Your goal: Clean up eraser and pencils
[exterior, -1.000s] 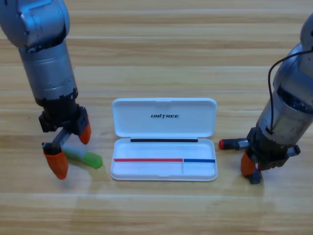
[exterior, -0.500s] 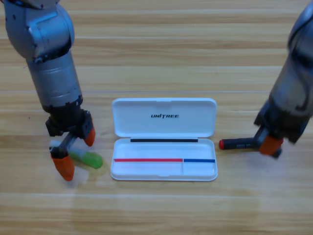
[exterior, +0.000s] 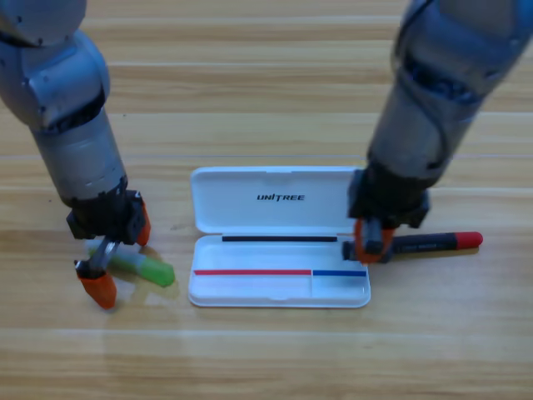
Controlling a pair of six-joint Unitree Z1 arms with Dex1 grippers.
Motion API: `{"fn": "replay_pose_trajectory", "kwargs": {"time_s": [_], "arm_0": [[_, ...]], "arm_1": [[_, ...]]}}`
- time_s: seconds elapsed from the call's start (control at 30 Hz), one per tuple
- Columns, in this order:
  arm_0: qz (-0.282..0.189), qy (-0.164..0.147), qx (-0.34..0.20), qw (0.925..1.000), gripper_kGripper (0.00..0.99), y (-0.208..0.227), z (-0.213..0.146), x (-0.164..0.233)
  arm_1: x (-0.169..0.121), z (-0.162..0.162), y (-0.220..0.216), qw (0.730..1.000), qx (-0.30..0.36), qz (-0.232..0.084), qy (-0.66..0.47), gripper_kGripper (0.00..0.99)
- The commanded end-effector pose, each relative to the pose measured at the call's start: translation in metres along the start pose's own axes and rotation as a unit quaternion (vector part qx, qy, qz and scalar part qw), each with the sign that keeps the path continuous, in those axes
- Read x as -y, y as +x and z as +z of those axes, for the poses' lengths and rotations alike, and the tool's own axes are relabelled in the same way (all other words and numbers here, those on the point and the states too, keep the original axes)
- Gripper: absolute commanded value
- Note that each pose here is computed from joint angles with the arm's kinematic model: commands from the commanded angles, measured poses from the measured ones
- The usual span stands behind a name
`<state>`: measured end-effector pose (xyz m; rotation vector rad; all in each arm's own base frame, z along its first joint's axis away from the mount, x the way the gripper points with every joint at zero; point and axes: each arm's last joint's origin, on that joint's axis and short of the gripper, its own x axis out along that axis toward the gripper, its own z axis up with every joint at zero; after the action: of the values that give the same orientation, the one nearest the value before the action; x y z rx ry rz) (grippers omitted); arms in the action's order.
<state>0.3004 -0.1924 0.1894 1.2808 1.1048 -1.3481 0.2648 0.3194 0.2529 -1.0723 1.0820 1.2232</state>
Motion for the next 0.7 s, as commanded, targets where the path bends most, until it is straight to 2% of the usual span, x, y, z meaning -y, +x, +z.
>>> {"fn": "replay_pose_trajectory", "kwargs": {"time_s": [0.03,0.1,0.27,0.33,0.43,0.6,0.67,0.7], "arm_0": [[0.027,-0.007,0.003,0.9996,0.851,-0.002,-0.014,0.011],[0.032,-0.003,0.006,0.9994,0.716,-0.004,-0.015,0.013],[0.028,0.016,0.002,0.9995,0.158,-0.002,-0.016,0.016],[0.026,0.021,-0.001,0.9994,0.000,-0.001,-0.017,0.017],[0.024,0.026,-0.001,0.9994,0.000,0.000,-0.017,0.018],[0.025,0.018,-0.005,0.9995,0.000,0.000,-0.016,0.019],[0.024,0.016,-0.006,0.9996,0.034,0.000,-0.013,0.020],[0.024,0.017,-0.006,0.9995,0.107,0.000,-0.011,0.021]], "arm_1": [[-0.003,0.024,0.046,0.999,-0.028,0.032,-0.026,0.000],[-0.002,0.027,0.051,0.999,-0.031,0.033,-0.029,0.000],[0.002,0.030,0.062,0.998,-0.039,0.035,-0.029,0.000],[0.002,0.030,0.067,0.998,-0.045,0.035,-0.029,0.000],[0.002,0.029,0.070,0.998,-0.049,0.036,-0.029,0.000],[0.002,0.028,0.068,0.998,-0.050,0.035,-0.027,0.000],[0.002,0.028,0.068,0.998,-0.051,0.034,-0.026,0.000],[0.002,0.028,0.068,0.998,-0.052,0.033,-0.027,0.150]]}}
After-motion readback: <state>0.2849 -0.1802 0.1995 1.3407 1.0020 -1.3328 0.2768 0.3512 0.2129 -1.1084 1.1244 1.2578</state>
